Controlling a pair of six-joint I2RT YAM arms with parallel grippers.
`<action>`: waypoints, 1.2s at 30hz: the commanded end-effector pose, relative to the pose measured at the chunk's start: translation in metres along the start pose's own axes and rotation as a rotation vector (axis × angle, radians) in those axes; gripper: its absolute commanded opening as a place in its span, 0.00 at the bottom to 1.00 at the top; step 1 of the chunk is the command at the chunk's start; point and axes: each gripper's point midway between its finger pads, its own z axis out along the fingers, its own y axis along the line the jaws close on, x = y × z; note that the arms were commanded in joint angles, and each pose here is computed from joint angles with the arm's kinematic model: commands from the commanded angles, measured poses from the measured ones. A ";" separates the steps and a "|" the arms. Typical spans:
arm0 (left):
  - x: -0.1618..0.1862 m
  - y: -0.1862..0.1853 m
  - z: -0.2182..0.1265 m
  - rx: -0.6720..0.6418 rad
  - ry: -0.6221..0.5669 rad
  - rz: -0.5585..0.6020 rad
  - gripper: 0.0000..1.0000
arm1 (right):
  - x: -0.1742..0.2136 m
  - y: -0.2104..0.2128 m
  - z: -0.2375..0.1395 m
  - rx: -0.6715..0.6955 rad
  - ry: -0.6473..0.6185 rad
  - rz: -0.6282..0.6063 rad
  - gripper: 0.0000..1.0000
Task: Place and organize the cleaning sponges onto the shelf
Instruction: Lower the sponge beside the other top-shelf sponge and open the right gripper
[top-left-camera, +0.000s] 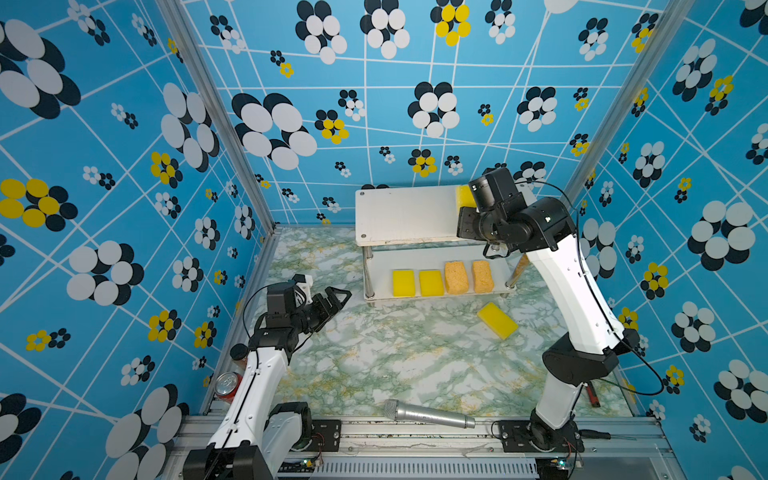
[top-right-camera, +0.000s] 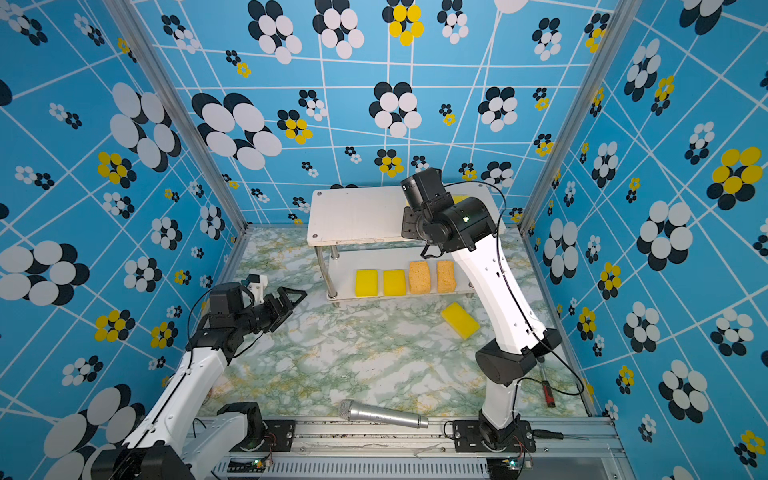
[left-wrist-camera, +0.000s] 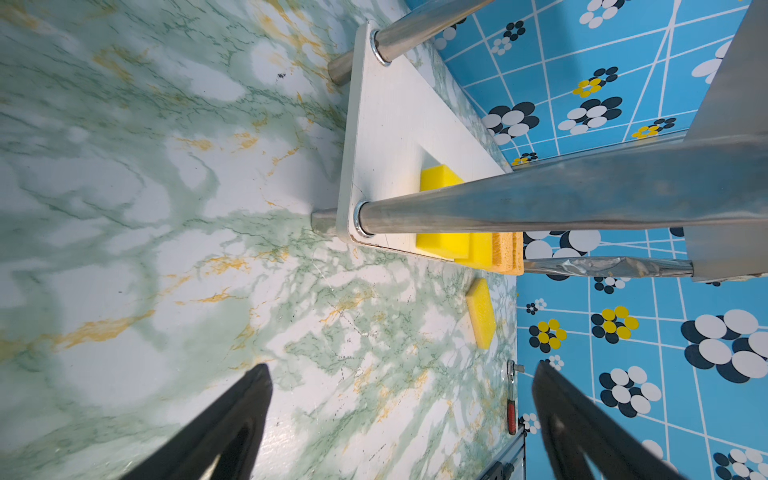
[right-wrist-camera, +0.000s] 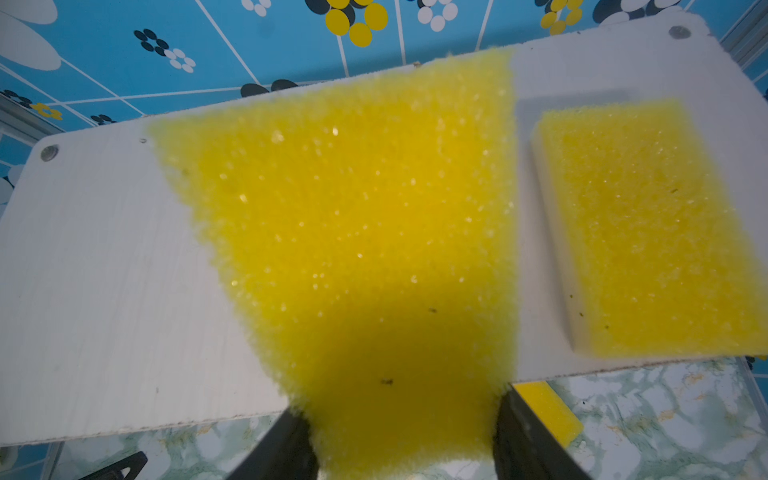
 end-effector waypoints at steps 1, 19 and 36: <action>0.006 0.003 -0.003 0.006 0.011 0.011 0.99 | -0.004 0.001 0.002 -0.006 -0.010 0.032 0.61; 0.005 0.006 -0.004 -0.002 0.008 0.008 0.99 | 0.001 0.008 0.020 0.011 0.027 0.013 0.61; 0.004 0.003 -0.005 0.005 0.004 0.005 0.99 | 0.005 0.005 0.023 0.029 0.044 0.001 0.77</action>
